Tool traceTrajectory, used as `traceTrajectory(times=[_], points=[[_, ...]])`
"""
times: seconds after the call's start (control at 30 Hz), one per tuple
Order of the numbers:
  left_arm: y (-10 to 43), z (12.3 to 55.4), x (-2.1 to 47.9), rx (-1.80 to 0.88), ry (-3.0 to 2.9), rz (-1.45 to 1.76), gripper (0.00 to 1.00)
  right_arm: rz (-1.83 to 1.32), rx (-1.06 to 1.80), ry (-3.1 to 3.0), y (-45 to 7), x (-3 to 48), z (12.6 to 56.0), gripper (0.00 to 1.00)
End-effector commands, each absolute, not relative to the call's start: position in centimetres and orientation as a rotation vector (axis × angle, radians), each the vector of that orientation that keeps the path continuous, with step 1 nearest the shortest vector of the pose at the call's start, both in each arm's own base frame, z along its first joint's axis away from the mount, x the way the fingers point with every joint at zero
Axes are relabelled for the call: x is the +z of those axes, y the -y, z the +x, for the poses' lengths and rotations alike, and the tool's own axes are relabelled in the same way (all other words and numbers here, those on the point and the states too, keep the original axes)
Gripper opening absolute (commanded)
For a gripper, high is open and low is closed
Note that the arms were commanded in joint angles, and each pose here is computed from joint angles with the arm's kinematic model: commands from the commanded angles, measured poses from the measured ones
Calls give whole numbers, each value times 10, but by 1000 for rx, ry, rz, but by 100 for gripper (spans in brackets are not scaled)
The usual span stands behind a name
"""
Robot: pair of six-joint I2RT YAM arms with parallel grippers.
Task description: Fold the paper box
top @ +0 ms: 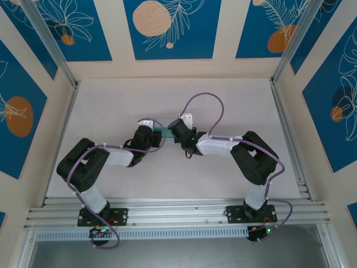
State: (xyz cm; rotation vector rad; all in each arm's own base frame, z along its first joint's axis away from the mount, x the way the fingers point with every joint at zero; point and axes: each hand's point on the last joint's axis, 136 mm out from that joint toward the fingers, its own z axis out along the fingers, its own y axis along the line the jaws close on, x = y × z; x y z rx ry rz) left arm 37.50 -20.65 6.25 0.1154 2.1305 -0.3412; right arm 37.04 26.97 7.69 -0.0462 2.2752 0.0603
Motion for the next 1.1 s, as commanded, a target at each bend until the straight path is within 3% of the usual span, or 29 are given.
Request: traceTrajectory(times=[0.0,0.23,0.5,0.67,0.83,1.07], points=[[207,362,67,-377,-2134,112,57,-73,20,-2365,-265,45,352,9],[195,347,90,-382,-2116,99,82,-73,-21,-2378,-262,37,349,9],[158,310,118,-361,-2130,-31,99,-76,-33,-2382,-260,35,348,9],[139,299,160,-319,-2101,-63,100,-90,-49,-2383,-261,34,345,13],[151,322,209,-215,-2122,169,100,-102,-49,-2383,-261,35,345,15],[168,375,192,-75,-2312,377,100,-111,-37,-2375,-265,38,348,15]])
